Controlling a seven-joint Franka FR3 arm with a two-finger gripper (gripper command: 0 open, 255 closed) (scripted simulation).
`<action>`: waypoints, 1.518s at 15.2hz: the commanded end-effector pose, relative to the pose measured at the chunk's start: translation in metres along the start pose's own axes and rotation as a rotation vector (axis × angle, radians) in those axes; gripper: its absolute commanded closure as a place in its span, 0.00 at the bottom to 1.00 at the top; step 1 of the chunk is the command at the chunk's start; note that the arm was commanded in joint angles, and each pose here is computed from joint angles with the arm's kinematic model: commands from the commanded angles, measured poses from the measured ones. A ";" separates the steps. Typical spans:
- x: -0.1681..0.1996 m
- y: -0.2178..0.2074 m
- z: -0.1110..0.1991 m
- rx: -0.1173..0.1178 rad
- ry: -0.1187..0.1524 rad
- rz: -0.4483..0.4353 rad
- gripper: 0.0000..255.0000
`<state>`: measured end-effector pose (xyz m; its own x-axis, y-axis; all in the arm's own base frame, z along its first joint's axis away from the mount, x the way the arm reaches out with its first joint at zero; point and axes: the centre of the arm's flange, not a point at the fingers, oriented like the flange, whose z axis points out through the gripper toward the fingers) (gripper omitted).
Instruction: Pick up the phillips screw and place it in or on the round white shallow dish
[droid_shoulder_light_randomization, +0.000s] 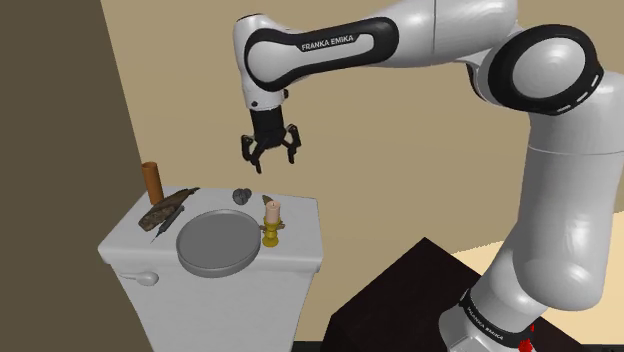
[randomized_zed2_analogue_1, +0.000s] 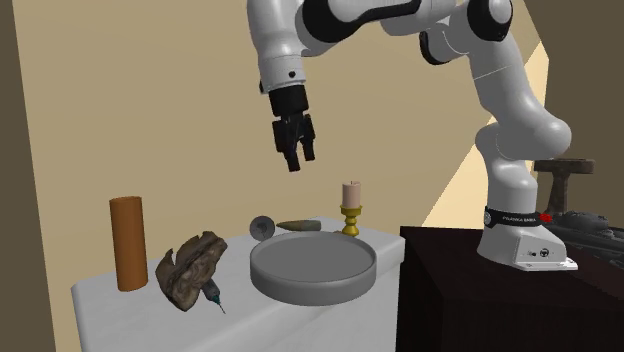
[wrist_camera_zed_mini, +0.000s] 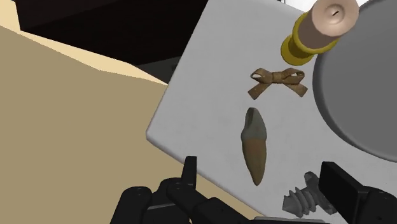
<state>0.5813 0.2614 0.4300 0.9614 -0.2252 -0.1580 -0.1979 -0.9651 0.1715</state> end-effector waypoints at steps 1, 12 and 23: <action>0.013 -0.010 0.014 0.023 0.032 -0.036 0.00; 0.059 -0.065 0.076 0.125 0.174 -0.198 0.00; 0.063 -0.069 0.105 0.125 0.174 -0.198 0.00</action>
<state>0.6304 0.3106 0.3161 1.0000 0.0024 0.0096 0.0022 -0.9998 0.0204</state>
